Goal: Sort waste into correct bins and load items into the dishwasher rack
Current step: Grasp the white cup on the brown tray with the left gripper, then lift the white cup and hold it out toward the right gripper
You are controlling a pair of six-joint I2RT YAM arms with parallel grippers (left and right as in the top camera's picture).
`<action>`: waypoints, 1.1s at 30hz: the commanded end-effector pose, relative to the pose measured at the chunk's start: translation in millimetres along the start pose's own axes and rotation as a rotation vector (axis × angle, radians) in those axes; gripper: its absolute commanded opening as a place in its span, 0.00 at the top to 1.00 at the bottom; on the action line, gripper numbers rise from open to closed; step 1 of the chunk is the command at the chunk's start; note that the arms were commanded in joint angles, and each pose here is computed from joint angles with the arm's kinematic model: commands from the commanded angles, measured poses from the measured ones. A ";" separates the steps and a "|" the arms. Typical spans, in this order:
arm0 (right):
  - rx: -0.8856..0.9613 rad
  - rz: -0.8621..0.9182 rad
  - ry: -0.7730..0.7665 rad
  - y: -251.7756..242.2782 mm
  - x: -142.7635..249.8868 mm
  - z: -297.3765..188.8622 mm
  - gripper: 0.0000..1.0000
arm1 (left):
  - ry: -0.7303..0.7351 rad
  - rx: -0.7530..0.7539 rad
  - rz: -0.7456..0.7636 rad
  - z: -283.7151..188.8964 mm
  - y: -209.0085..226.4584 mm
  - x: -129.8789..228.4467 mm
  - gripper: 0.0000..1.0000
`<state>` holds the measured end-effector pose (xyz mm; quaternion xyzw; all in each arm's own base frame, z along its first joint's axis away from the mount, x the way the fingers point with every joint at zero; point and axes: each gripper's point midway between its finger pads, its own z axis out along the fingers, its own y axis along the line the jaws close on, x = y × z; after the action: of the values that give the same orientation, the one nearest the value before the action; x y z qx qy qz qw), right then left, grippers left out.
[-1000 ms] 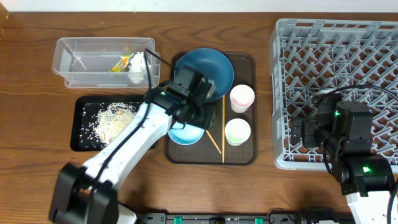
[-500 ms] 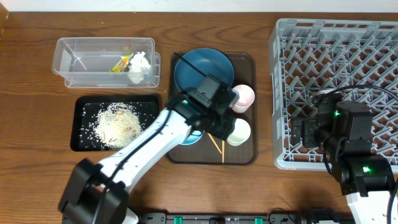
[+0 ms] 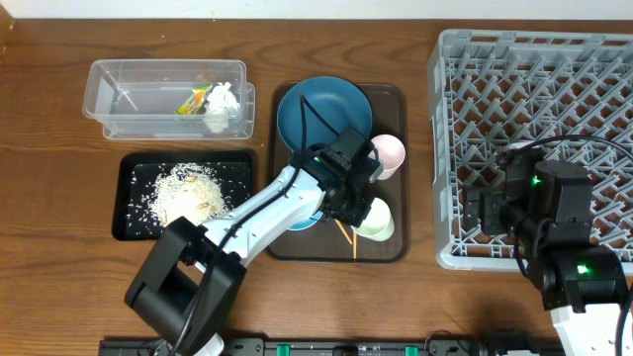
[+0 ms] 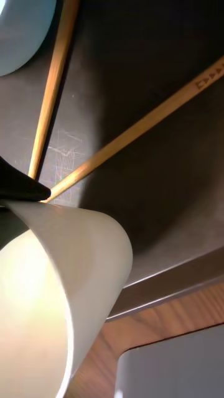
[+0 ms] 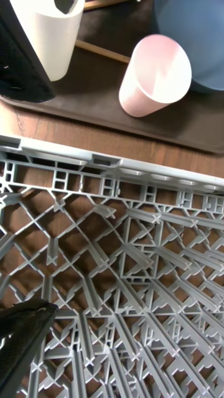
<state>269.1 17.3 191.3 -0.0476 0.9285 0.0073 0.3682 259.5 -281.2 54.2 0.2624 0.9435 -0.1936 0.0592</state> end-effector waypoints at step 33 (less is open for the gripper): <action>-1.001 -0.193 -0.228 143.4 -57.4 -18.2 0.01 | -0.289 0.901 -0.401 -170.6 3.2 -87.1 0.94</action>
<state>297.2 147.3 224.4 -0.2378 0.8085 0.3679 0.3931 347.5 -243.5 215.6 0.0257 0.8028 -0.5921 0.0652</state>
